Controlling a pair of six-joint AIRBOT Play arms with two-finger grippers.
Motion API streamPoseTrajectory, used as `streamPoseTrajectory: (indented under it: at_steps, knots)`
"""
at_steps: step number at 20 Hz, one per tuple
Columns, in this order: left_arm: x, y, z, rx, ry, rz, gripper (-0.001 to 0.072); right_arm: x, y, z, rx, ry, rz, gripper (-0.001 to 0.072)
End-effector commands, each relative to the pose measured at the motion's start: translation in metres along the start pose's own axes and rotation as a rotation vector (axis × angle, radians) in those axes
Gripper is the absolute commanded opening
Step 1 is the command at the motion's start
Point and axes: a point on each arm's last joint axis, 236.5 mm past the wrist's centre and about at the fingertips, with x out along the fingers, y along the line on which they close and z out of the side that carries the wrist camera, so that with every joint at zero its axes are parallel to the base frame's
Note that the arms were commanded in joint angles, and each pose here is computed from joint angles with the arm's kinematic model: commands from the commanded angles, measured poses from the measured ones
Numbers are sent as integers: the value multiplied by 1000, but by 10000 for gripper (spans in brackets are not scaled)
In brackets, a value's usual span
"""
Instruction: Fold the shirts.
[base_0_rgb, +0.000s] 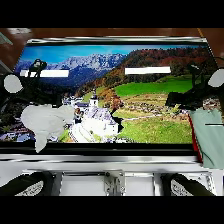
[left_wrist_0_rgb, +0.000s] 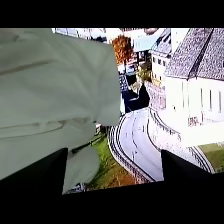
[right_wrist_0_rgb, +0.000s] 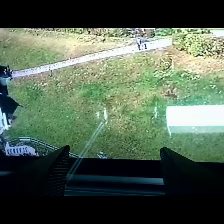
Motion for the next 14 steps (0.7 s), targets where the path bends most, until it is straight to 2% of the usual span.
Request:
streamPoseTrajectory:
  at_steps: [1, 4, 6, 7, 8, 9, 10, 14]
  knots:
    - [0, -10, 37, -18, -153, -45, 678, 0, 5, 5, 3, -20, 21, 680]
    - [-5, -28, 54, -54, -221, -125, 677, 0, 5, 7, 3, -28, 21, 680]
    - [-3, -27, 53, -53, -217, -121, 678, 0, 5, 11, 3, -44, 22, 680]
    - [1, -16, 46, -74, -183, -87, 679, 0, 5, 10, 2, -43, 21, 680]
    - [8, 5, 30, -157, -109, -27, 720, 0, 5, 10, 3, -42, 21, 680]
    - [16, 25, 9, -246, -11, 20, 720, 0, 5, 10, 3, -41, 20, 680]
    - [24, 42, -13, -294, 80, 43, 720, 0, 5, 10, 2, -41, 20, 680]
    - [54, 88, -64, -470, 196, 90, 720, 0, 5, 10, 3, -41, 20, 680]
